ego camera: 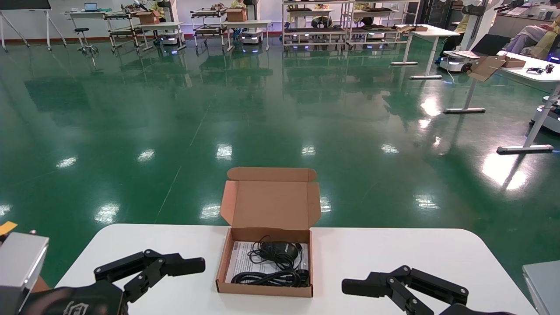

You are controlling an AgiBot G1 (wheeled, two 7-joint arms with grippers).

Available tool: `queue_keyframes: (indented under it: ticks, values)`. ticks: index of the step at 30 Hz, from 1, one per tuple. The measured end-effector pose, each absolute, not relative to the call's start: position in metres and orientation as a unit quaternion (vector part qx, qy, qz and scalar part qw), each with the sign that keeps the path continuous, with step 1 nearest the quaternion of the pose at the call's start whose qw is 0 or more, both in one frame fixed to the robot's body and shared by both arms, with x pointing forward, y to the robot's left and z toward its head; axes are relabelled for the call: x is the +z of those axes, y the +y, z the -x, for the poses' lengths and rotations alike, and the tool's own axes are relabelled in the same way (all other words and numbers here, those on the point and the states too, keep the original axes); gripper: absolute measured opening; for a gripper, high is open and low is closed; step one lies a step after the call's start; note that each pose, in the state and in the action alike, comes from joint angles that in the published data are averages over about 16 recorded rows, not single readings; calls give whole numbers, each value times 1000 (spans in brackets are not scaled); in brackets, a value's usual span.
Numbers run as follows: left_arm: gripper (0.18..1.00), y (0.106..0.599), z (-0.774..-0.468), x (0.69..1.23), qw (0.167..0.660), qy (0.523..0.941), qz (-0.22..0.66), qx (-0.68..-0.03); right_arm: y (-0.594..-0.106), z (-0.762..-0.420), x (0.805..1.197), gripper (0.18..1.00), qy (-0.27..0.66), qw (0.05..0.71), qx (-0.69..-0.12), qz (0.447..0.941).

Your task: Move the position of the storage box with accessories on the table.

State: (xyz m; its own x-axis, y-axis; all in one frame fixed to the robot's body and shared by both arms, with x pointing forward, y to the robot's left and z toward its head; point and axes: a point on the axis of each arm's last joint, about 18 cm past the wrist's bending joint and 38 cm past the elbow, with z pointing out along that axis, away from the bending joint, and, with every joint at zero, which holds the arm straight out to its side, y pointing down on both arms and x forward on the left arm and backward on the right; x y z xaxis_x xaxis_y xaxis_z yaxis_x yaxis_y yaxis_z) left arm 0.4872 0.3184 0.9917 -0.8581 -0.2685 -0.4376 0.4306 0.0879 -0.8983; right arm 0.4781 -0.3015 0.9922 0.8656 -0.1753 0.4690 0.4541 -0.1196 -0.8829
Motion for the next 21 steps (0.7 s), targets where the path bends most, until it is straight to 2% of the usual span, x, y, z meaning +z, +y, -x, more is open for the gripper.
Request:
queue_keyframes:
  ticks: [9, 21]
  values:
    - [1000, 318, -487, 992, 260, 690, -59, -673, -297, -508, 999, 1000, -59, 637, -222, 736]
    - [1000, 318, -487, 992, 260, 690, -59, -673, -278, -590, 1043, 1000, 81, 595, -192, 777]
